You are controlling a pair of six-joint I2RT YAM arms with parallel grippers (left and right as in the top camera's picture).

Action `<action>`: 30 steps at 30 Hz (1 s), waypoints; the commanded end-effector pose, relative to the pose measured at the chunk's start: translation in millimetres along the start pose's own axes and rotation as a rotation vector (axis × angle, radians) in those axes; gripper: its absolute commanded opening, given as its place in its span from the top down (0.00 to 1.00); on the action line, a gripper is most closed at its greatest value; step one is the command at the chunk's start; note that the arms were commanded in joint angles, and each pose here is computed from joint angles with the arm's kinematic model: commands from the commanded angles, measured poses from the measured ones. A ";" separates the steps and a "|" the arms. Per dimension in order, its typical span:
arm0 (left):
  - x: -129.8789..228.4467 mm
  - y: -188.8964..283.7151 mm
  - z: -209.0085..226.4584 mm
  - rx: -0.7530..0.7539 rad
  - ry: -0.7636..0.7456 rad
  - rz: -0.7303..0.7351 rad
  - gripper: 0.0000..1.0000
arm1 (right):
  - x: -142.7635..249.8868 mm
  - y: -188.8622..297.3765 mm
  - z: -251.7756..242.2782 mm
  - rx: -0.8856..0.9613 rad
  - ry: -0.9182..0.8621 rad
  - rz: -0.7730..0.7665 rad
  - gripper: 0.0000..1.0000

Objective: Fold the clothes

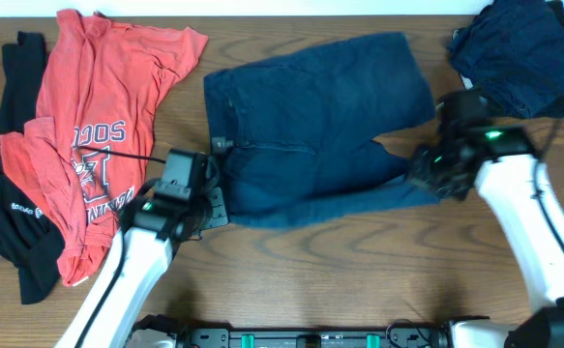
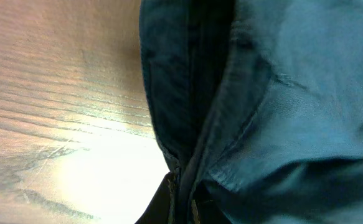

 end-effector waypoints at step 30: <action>31.2 70.0 -36.2 0.103 0.100 -0.120 0.94 | -38.0 161.7 -11.3 -0.251 0.237 -0.446 0.99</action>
Point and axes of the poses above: each gripper's point midway between its finger pads, its own y axis back along the fingers, its own z axis along the line the jaws close on, x = y × z, the point moved 1 cm from there along y, back along the fingers, and after that the axes turned 15 degrees about -y, right-handed, at the moved point
